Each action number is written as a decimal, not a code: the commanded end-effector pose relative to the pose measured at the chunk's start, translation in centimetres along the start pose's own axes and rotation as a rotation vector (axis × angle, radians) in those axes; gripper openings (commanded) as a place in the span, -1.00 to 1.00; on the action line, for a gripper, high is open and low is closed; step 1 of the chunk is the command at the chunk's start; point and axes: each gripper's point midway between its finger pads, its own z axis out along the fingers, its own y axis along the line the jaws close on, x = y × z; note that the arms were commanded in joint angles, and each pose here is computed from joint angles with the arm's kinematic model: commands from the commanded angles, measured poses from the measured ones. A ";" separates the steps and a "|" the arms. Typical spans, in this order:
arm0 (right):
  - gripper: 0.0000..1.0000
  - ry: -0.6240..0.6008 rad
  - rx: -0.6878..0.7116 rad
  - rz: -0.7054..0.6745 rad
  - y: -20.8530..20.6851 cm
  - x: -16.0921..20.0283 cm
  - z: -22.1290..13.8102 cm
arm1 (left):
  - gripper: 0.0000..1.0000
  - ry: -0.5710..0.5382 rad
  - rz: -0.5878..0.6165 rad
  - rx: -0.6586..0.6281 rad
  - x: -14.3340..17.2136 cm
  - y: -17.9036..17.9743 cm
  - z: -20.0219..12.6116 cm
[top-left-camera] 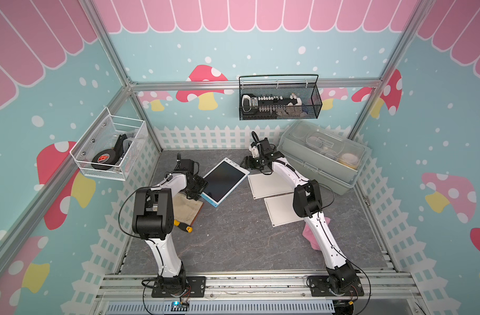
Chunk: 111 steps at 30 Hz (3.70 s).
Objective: Wipe the drawing tablet
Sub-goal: Move the drawing tablet to the center of the board.
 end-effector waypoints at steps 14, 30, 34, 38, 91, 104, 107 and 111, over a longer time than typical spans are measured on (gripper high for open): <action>0.28 0.108 -0.170 0.078 0.3 2.6 2.3 | 0.35 0.018 0.038 0.049 -1.5 -1.6 2.6; 0.12 0.066 -0.268 0.025 5.7 -0.2 -2.7 | 0.35 0.035 0.012 0.045 -1.3 -1.1 3.9; 0.13 0.004 -0.051 0.015 1.2 -1.3 -3.4 | 0.35 0.025 0.020 0.025 -1.5 -0.7 3.7; 0.17 0.011 0.121 0.058 -4.1 -0.9 -3.2 | 0.35 0.018 0.035 0.033 -1.9 -1.2 3.7; 0.07 0.092 -0.274 0.207 5.1 5.1 -4.4 | 0.36 0.071 0.060 0.180 -5.2 -6.8 7.0; 0.07 0.110 -0.202 0.226 3.7 8.3 -6.0 | 0.36 0.087 0.058 0.171 -2.4 -6.7 6.4; 0.07 0.118 -0.180 0.223 3.1 9.5 -6.7 | 0.36 0.099 0.067 0.153 -0.9 -6.2 6.2; 0.08 0.127 -0.165 0.215 2.8 10.7 -7.6 | 0.36 0.111 0.078 0.136 1.0 -5.5 5.8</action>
